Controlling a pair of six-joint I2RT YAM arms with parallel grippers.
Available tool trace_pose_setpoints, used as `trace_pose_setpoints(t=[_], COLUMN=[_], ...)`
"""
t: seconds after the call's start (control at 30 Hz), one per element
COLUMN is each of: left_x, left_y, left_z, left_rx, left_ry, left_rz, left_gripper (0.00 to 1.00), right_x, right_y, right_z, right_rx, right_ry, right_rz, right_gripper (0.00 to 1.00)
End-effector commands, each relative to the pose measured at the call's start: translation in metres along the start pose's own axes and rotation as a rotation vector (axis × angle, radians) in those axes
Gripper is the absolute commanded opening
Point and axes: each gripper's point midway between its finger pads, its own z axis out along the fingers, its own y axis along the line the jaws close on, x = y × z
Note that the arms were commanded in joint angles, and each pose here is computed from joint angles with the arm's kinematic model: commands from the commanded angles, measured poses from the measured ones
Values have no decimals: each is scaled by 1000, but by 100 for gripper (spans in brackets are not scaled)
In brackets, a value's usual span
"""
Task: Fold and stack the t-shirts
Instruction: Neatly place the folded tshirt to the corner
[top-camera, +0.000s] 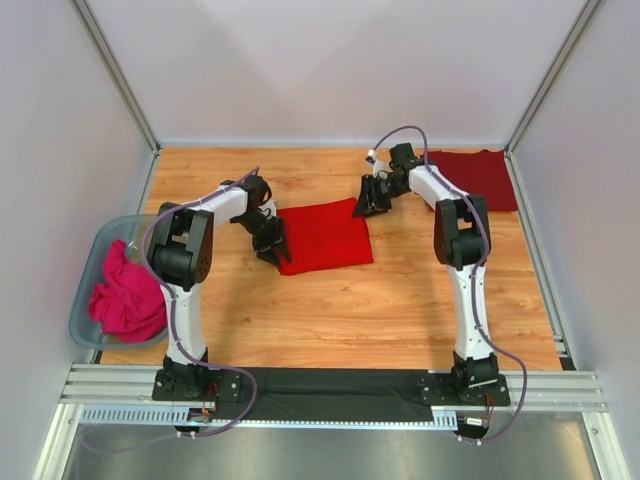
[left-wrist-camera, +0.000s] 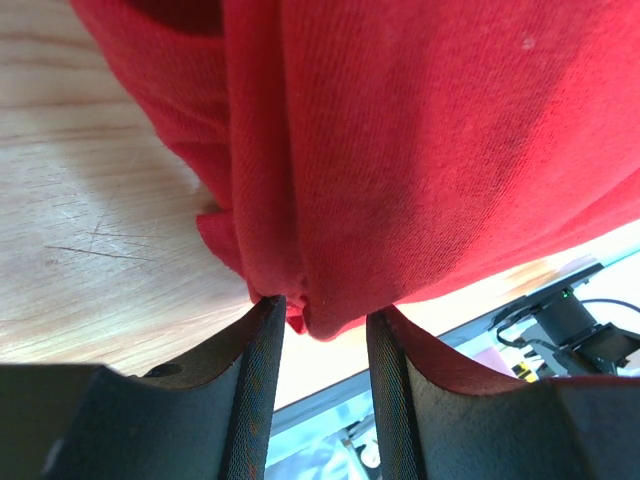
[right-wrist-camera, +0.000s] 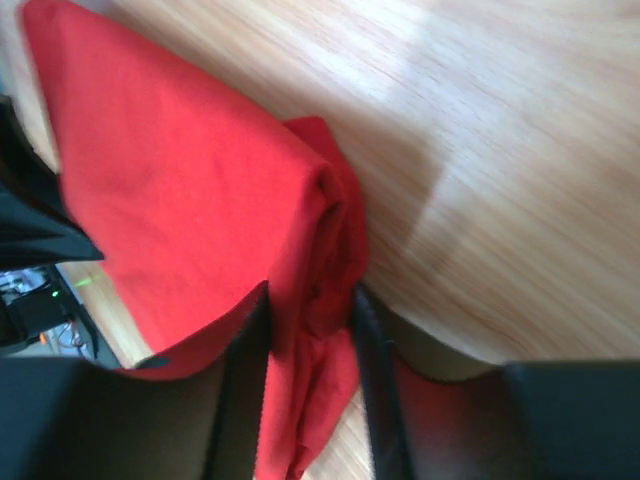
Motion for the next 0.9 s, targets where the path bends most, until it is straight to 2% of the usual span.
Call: trace_pose_setpoints(t=[0.0,0.03,0.17,0.27,0.47,0.87], left_x=[-7,-7,-7,-11,-29,-19], left_y=[19,18,-1,-26,-43,-41], left_z=[4,4,0,-19,-67,-46], left_rx=[-72,-66,21,91,78,149], left_ry=[-16,-18,-32,-60,-179,-119], left_rz=[8,-2,-35,-13,75,39], left_gripper=[46,46,46,46,47,47], right_x=[16,16,5,4,1,-2], right_y=[-19,-23,-14,-19,-27,-73], right_z=[-9,-15,-49,-70,-135,-256], right_rx=[159,196,306,406,636,1051], right_ry=[44,42,-26,-62,-129,-201], right_rz=[-6,-9,-64,-78,-126,-126], right_gripper=[33,22,0,0,0,0])
